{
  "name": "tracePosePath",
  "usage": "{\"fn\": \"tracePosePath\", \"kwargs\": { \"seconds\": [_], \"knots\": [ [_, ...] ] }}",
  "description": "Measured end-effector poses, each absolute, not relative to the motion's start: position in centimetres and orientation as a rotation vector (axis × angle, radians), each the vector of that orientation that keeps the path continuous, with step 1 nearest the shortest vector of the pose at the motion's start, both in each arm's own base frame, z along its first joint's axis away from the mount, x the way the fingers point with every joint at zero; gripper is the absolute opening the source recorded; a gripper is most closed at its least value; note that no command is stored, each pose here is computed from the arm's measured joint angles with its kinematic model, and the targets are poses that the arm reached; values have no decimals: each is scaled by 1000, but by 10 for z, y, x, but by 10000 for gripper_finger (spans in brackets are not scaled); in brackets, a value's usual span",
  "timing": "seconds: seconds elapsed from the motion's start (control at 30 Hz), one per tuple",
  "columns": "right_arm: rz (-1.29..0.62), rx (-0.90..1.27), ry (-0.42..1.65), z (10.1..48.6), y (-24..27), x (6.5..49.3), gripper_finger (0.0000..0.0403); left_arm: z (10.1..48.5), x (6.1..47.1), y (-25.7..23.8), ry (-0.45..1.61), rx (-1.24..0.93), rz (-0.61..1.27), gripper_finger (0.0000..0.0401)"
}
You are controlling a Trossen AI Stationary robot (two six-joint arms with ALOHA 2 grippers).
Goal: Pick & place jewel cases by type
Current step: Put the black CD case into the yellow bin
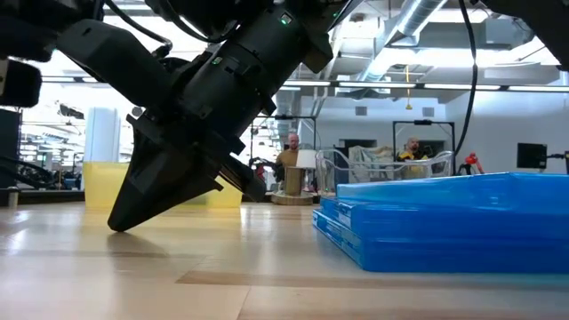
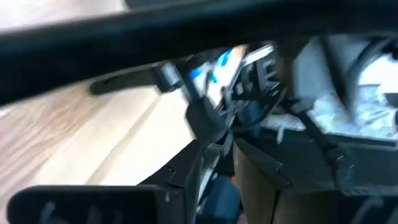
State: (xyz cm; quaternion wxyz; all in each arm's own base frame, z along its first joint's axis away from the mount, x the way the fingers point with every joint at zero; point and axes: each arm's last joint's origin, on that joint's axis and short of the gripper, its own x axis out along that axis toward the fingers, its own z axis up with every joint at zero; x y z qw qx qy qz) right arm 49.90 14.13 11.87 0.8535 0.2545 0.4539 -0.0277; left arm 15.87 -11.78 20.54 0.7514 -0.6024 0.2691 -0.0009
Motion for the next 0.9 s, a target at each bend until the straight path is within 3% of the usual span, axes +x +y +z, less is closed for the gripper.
{"fn": "tracePosePath", "kwargs": {
  "seconds": [0.4,0.9],
  "knots": [
    [-44,527,957,119,144,498,0,193,147,-121,894,-1230,2,5],
    [-25,501,959,120,148,497,0,190,111,-123,1307,-905,225,0]
  ]
}}
